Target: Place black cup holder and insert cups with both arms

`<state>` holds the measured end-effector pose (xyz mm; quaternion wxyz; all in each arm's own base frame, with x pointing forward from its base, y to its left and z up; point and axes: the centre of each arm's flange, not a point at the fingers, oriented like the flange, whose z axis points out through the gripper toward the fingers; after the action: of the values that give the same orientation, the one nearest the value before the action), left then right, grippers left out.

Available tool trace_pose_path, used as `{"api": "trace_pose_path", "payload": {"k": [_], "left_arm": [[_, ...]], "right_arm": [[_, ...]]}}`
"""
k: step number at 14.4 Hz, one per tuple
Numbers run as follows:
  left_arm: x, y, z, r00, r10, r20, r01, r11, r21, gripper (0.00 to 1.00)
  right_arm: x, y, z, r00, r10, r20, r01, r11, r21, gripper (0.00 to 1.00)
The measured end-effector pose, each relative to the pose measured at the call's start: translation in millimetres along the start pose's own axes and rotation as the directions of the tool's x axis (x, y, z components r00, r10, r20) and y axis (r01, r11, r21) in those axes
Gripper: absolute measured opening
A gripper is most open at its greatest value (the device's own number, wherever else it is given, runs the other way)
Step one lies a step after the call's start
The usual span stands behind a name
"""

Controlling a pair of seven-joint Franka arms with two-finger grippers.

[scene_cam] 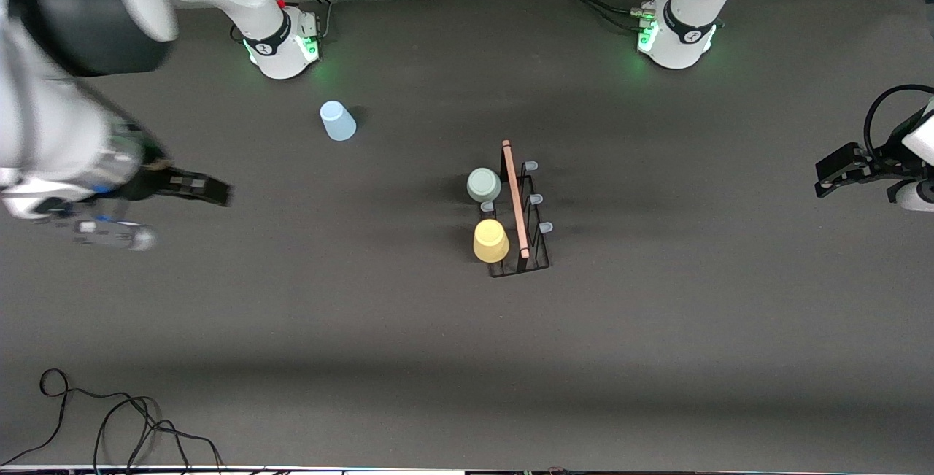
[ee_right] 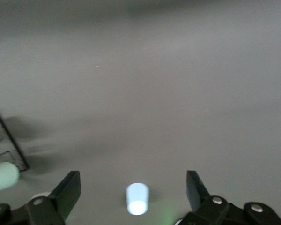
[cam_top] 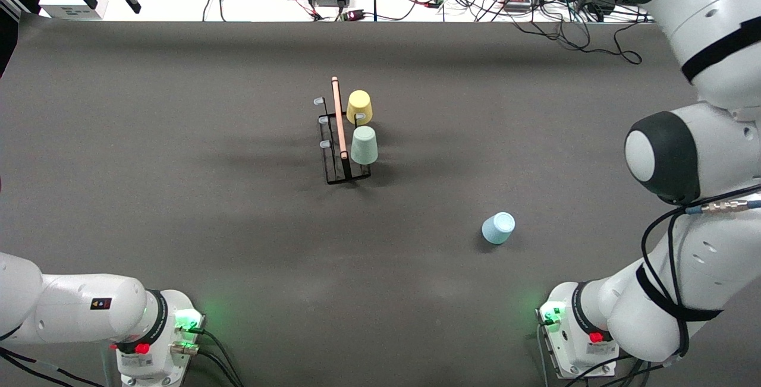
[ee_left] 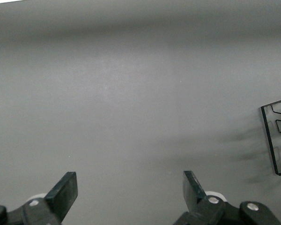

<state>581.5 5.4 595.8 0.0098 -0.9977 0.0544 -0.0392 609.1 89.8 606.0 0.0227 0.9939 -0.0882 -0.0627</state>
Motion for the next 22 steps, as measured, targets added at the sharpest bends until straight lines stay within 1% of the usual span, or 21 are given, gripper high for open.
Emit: {"api": "trace_pose_path", "payload": {"k": [2,3,9,13,15,17,22], "left_arm": [[0.0,0.0,0.0,1.0,0.0,0.0,0.0,1.0,0.0,1.0],[0.1,0.0,0.0,1.0,0.0,0.0,0.0,1.0,0.0,1.0],[0.1,0.0,-0.1,1.0,0.0,-0.001,0.0,1.0,0.0,1.0],[0.1,0.0,-0.1,1.0,0.0,-0.001,0.0,1.0,0.0,1.0],[0.1,-0.1,-0.1,1.0,0.0,-0.001,0.0,1.0,0.0,1.0],[0.1,-0.1,-0.1,1.0,0.0,-0.001,0.0,1.0,0.0,1.0],[0.1,-0.1,-0.1,1.0,0.0,-0.001,0.0,1.0,0.0,1.0]], "right_arm": [[1.3,37.3,-8.9,1.0,-0.02,-0.01,0.02,1.0,0.009,1.0],[0.4,45.0,-10.6,1.0,-0.022,-0.011,0.022,1.0,0.015,1.0],[-0.6,40.2,-5.0,0.999,-0.032,0.002,0.032,0.999,0.014,1.0],[4.6,60.3,-3.9,1.0,-0.001,0.006,0.001,1.0,0.02,1.0],[8.7,73.8,-1.0,1.0,0.005,0.016,-0.006,0.999,0.042,1.0],[10.8,87.3,1.8,1.0,0.001,0.03,-0.004,0.997,0.081,1.0],[3.8,98.5,-2.6,0.999,-0.038,0.032,0.035,0.995,0.097,1.0]]}}
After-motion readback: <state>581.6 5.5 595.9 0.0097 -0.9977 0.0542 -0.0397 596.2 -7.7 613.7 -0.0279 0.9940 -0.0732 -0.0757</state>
